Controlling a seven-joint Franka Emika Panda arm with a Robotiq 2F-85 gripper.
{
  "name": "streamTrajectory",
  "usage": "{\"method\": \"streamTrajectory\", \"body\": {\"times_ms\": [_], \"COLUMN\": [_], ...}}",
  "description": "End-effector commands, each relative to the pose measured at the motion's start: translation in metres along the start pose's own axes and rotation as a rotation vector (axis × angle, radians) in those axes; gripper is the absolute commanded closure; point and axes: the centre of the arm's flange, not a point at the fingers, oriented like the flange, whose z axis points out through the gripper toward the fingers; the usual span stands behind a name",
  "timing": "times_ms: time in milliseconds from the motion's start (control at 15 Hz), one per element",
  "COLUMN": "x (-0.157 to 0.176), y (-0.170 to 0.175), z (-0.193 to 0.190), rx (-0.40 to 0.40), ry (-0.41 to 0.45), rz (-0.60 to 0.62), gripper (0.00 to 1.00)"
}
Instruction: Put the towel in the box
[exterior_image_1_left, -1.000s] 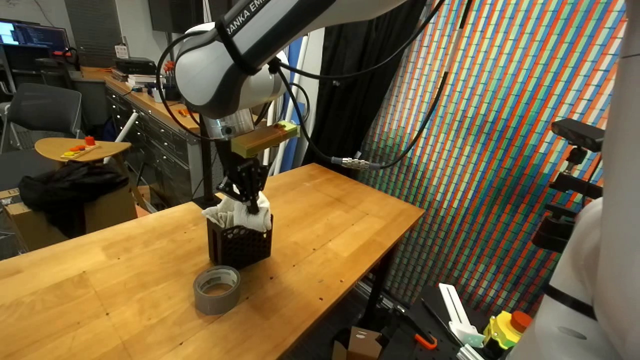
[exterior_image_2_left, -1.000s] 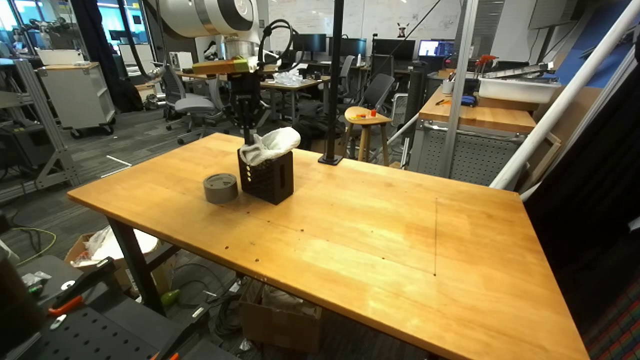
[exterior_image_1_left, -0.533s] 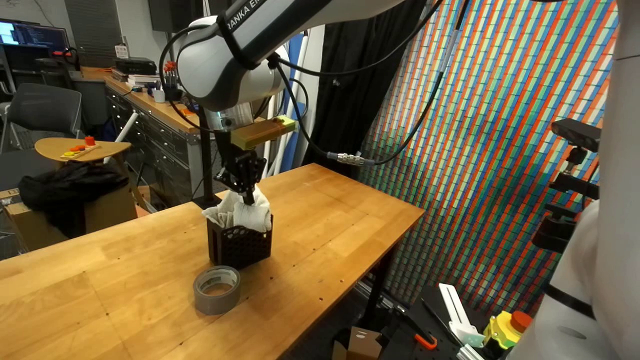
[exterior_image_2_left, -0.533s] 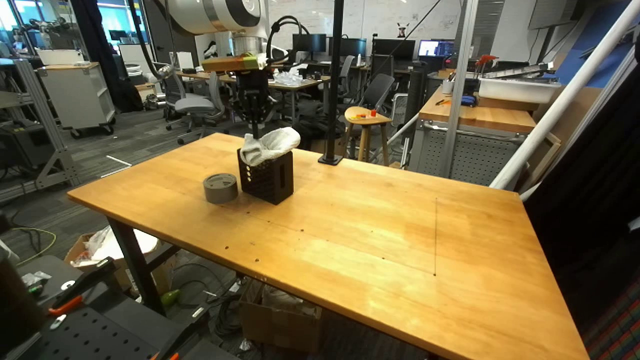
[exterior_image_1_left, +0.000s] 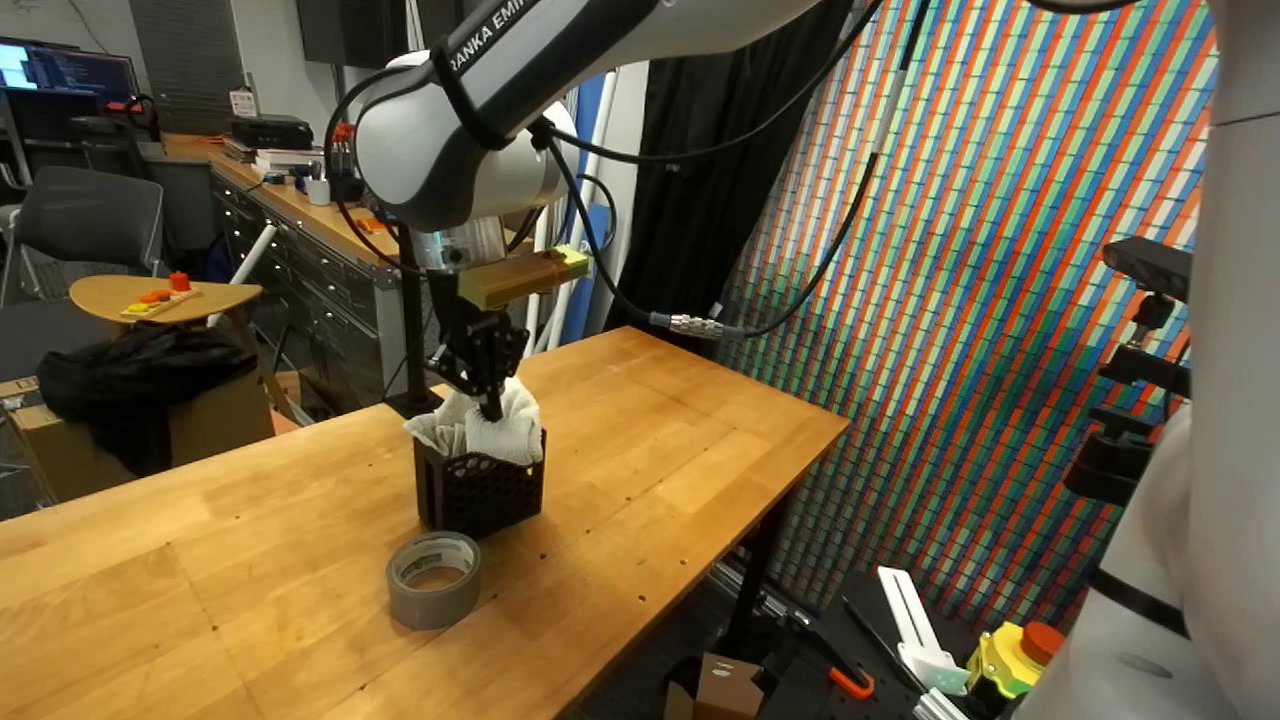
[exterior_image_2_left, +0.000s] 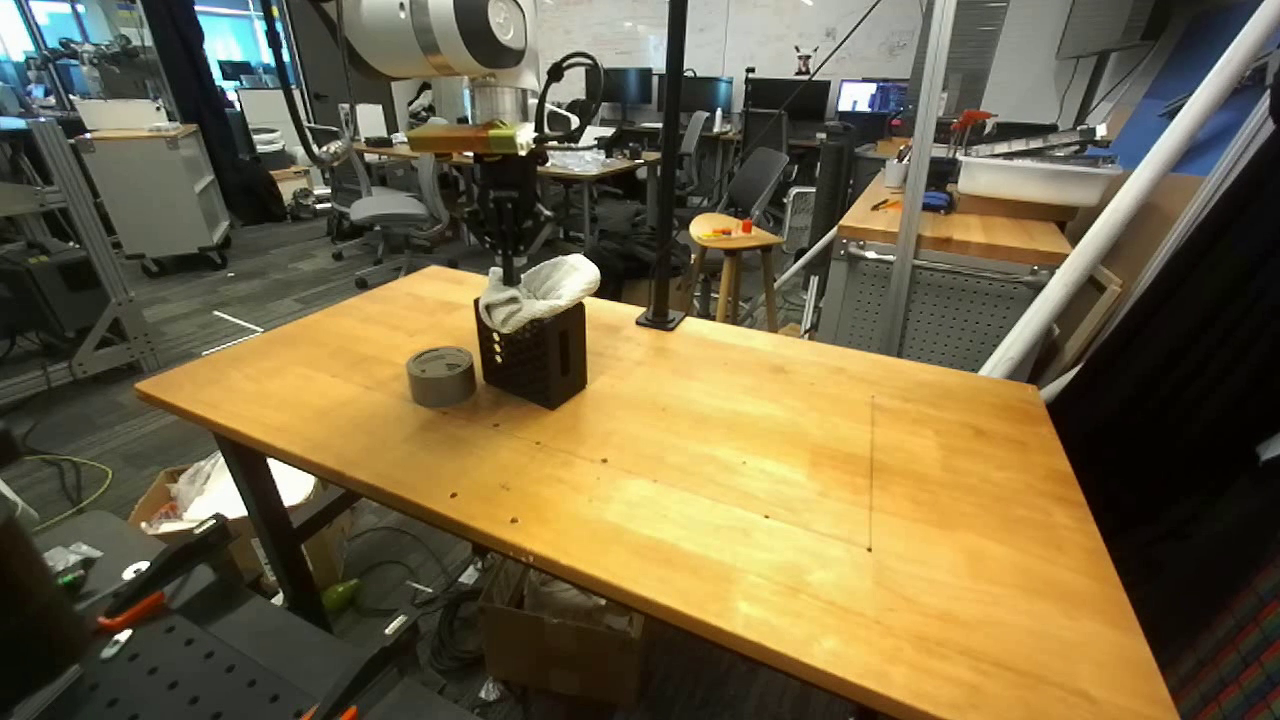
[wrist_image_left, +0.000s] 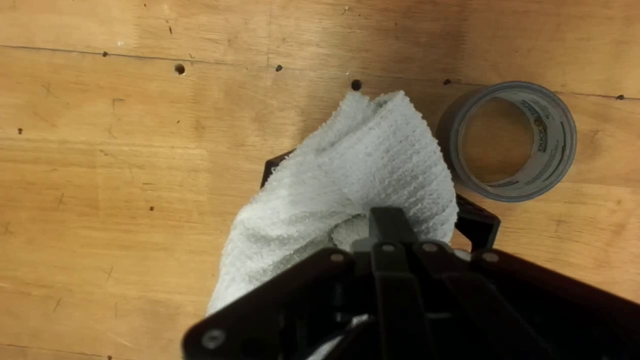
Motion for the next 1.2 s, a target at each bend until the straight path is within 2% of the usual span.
{"method": "streamTrajectory", "body": {"times_ms": [0, 467, 1133], "x": [0.009, 0.02, 0.028], "y": [0.006, 0.012, 0.004], "z": [-0.006, -0.023, 0.011], "rx": [0.024, 0.011, 0.031], "ry": [0.023, 0.058, 0.033], "rz": [-0.013, -0.013, -0.056], "gripper": [0.99, 0.99, 0.99]}}
